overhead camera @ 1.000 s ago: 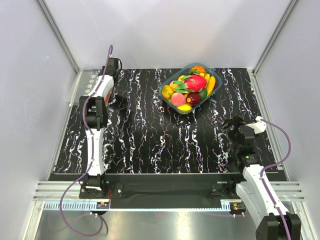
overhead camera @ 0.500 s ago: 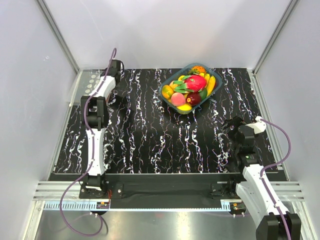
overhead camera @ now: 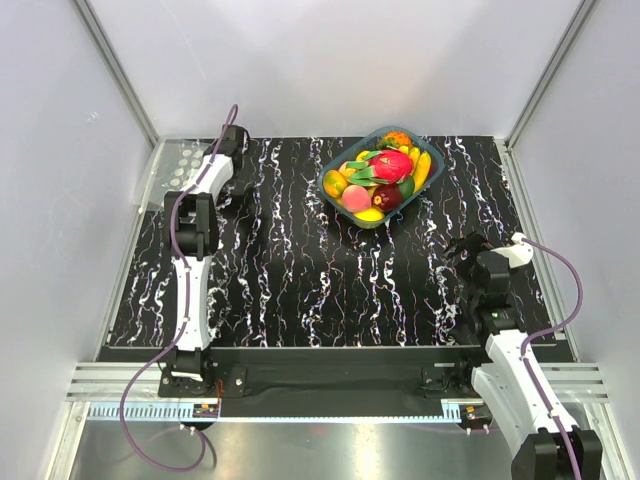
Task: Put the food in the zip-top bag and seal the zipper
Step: Pick up the zipper food storage bag at the corner of the board.
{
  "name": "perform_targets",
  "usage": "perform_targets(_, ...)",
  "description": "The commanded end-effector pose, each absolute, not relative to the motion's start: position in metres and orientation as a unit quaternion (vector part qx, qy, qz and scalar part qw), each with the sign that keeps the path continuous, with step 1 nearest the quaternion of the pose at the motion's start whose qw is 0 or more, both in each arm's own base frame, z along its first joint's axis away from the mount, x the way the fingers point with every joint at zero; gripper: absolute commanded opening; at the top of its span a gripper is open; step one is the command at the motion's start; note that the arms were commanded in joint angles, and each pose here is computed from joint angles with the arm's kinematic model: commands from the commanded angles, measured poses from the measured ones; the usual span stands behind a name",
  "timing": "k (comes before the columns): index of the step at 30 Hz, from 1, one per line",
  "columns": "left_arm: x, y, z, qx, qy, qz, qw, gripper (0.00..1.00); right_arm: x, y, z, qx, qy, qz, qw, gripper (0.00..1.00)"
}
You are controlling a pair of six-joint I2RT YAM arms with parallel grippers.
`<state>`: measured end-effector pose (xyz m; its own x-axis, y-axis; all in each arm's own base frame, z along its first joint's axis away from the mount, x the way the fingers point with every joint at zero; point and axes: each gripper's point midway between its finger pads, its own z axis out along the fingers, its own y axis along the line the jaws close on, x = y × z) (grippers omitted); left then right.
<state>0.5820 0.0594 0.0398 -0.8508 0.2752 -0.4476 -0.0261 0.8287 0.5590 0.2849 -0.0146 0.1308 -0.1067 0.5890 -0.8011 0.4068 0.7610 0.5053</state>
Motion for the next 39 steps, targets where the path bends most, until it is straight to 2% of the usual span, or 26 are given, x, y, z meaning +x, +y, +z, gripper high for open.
perform_targets(1, 0.593, 0.061, 0.065, 0.061, 0.907, 0.297, 0.294, 0.10, 0.288, -0.014, 0.141, 0.335, 0.731, 0.086, 0.589, 1.00)
perform_targets(3, 0.594, 0.061, 0.067, 0.060, 0.906, 0.295, 0.297, 0.04, 0.288, -0.014, 0.140, 0.335, 0.731, 0.085, 0.588, 1.00)
perform_targets(4, 0.594, 0.062, 0.067, 0.058, 0.906, 0.296, 0.298, 0.05, 0.288, -0.014, 0.140, 0.335, 0.731, 0.085, 0.588, 1.00)
perform_targets(5, 0.594, 0.063, 0.067, 0.057, 0.906, 0.296, 0.297, 0.09, 0.289, -0.014, 0.140, 0.335, 0.731, 0.085, 0.588, 1.00)
perform_targets(7, 0.592, 0.065, 0.063, 0.054, 0.907, 0.299, 0.293, 0.34, 0.289, -0.014, 0.140, 0.335, 0.732, 0.086, 0.588, 1.00)
perform_targets(10, 0.590, 0.064, 0.057, 0.060, 0.909, 0.296, 0.286, 0.41, 0.289, -0.014, 0.140, 0.334, 0.733, 0.085, 0.587, 1.00)
perform_targets(13, 0.590, 0.065, 0.056, 0.057, 0.910, 0.295, 0.286, 0.41, 0.290, -0.013, 0.140, 0.333, 0.733, 0.086, 0.587, 1.00)
perform_targets(16, 0.590, 0.066, 0.055, 0.058, 0.911, 0.295, 0.283, 0.32, 0.289, -0.013, 0.139, 0.333, 0.733, 0.086, 0.587, 1.00)
perform_targets(18, 0.590, 0.067, 0.054, 0.058, 0.912, 0.292, 0.280, 0.14, 0.290, -0.013, 0.139, 0.333, 0.734, 0.086, 0.586, 1.00)
perform_targets(19, 0.590, 0.068, 0.054, 0.057, 0.913, 0.292, 0.280, 0.02, 0.290, -0.013, 0.139, 0.333, 0.733, 0.086, 0.587, 1.00)
perform_targets(20, 0.590, 0.070, 0.053, 0.056, 0.913, 0.291, 0.279, 0.00, 0.290, -0.014, 0.139, 0.333, 0.734, 0.085, 0.586, 1.00)
perform_targets(26, 0.591, 0.067, 0.072, 0.033, 0.914, 0.270, 0.301, 0.00, 0.290, -0.013, 0.138, 0.332, 0.735, 0.085, 0.585, 1.00)
perform_targets(30, 0.594, 0.046, 0.109, 0.008, 0.904, 0.234, 0.358, 0.00, 0.291, -0.012, 0.139, 0.331, 0.735, 0.087, 0.586, 1.00)
perform_targets(31, 0.593, 0.037, 0.134, 0.002, 0.895, 0.225, 0.384, 0.00, 0.291, -0.012, 0.138, 0.330, 0.736, 0.088, 0.585, 1.00)
perform_targets(37, 0.572, -0.005, 0.160, -0.017, 0.894, 0.155, 0.421, 0.00, 0.292, -0.009, 0.137, 0.325, 0.739, 0.092, 0.583, 1.00)
perform_targets(39, 0.559, -0.020, 0.153, -0.026, 0.900, 0.126, 0.415, 0.00, 0.293, -0.009, 0.138, 0.324, 0.739, 0.093, 0.584, 1.00)
